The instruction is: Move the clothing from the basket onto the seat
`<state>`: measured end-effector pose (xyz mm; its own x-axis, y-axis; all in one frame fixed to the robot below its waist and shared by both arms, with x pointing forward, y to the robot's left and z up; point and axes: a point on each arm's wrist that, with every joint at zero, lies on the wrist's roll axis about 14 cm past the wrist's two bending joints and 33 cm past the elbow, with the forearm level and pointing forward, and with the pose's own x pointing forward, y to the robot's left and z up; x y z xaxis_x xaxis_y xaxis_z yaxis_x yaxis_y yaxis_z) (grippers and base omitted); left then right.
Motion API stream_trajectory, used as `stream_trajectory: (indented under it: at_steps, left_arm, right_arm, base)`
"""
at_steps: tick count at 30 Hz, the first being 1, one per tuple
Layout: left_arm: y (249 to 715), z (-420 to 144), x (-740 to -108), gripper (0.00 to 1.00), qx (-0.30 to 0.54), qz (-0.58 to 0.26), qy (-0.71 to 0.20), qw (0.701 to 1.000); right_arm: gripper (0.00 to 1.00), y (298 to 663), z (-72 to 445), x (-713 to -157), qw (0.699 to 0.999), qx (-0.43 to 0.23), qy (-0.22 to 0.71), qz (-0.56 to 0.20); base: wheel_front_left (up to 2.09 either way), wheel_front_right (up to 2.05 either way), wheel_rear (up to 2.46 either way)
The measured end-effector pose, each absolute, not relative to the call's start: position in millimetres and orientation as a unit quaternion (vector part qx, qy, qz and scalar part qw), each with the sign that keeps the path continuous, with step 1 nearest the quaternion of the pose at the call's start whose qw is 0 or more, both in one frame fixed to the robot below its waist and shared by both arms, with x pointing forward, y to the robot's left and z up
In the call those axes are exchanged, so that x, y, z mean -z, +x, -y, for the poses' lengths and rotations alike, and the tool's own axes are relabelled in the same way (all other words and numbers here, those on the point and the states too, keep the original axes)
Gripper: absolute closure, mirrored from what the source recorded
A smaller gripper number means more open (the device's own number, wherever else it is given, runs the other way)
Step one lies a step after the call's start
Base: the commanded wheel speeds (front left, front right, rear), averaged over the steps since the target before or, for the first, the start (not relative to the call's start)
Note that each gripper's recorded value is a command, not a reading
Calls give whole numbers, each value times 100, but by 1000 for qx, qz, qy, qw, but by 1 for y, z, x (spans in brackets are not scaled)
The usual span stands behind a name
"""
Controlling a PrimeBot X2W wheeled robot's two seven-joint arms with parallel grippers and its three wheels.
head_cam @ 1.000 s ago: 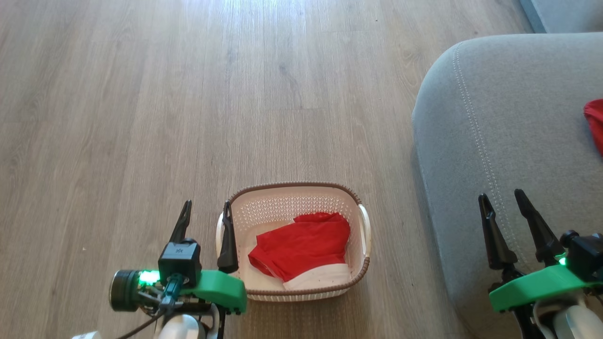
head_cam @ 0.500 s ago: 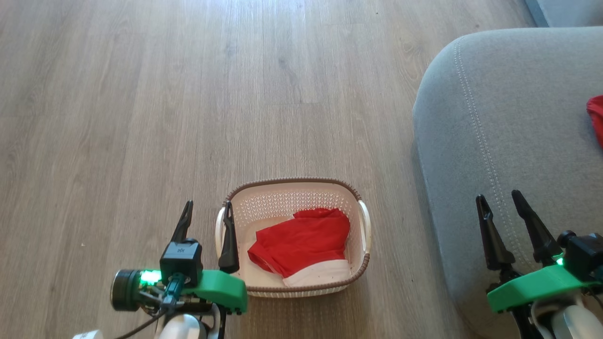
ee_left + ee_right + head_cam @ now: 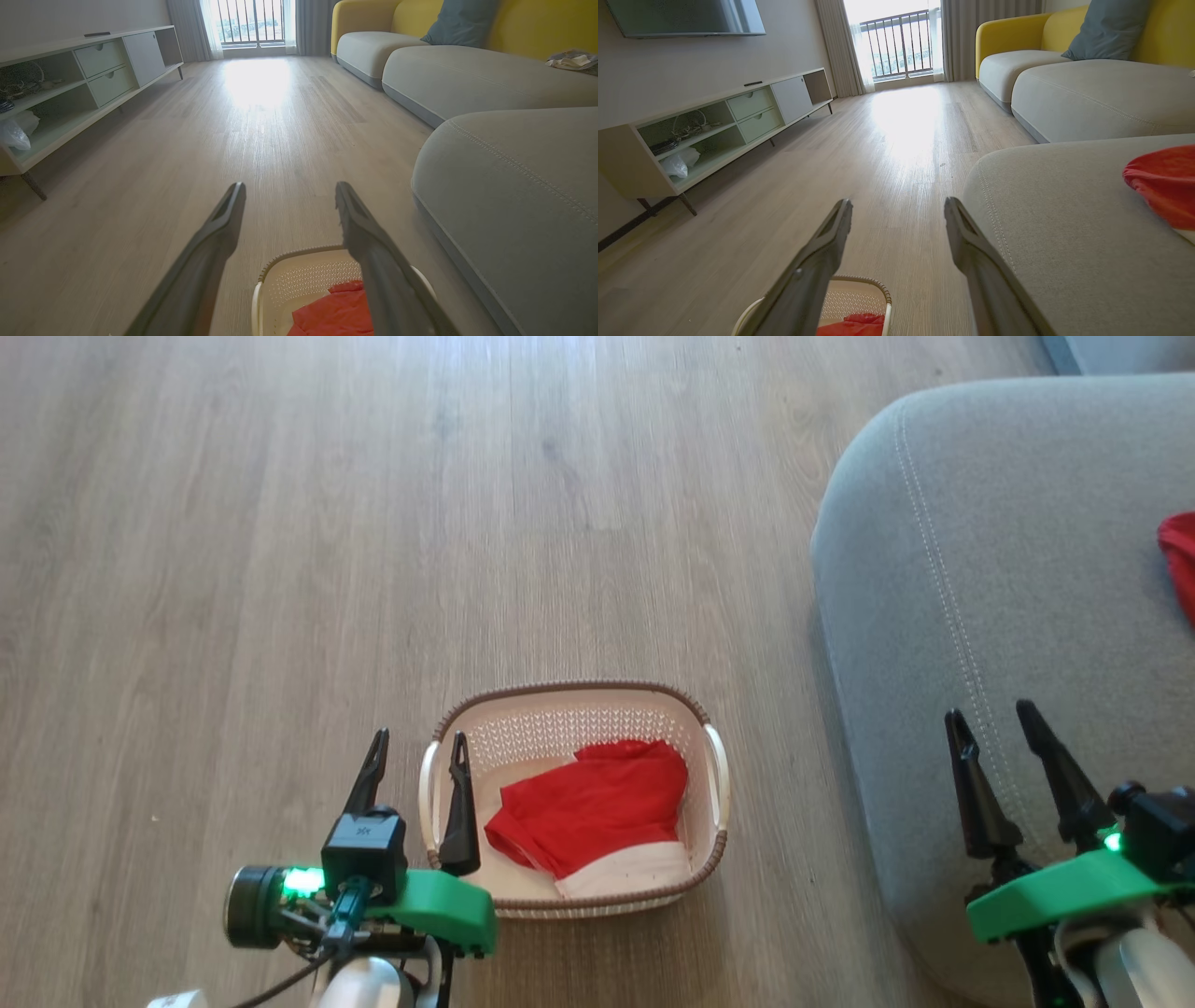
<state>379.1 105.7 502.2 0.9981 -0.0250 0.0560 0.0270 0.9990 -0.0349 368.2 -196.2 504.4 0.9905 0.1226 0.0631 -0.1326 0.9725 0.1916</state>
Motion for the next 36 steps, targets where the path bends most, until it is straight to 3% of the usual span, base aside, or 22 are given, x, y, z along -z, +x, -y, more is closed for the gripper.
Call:
stream_trajectory:
  at_steps: [18,28,36]
  left_arm:
    - [429,-35,-402,0,142,-91,36,985]
    - [456,-1,-303,0,235,-185,86,950]
    - [468,27,-206,0,325,-263,134,898]
  right_arm:
    - [0,402,228,-446,995,-18,79,-53]
    - [0,424,235,-390,990,-3,74,-117]
    - [0,424,241,-332,979,18,77,-185]
  base:
    - [0,0,0]
    - [0,0,0]
    - [0,0,0]
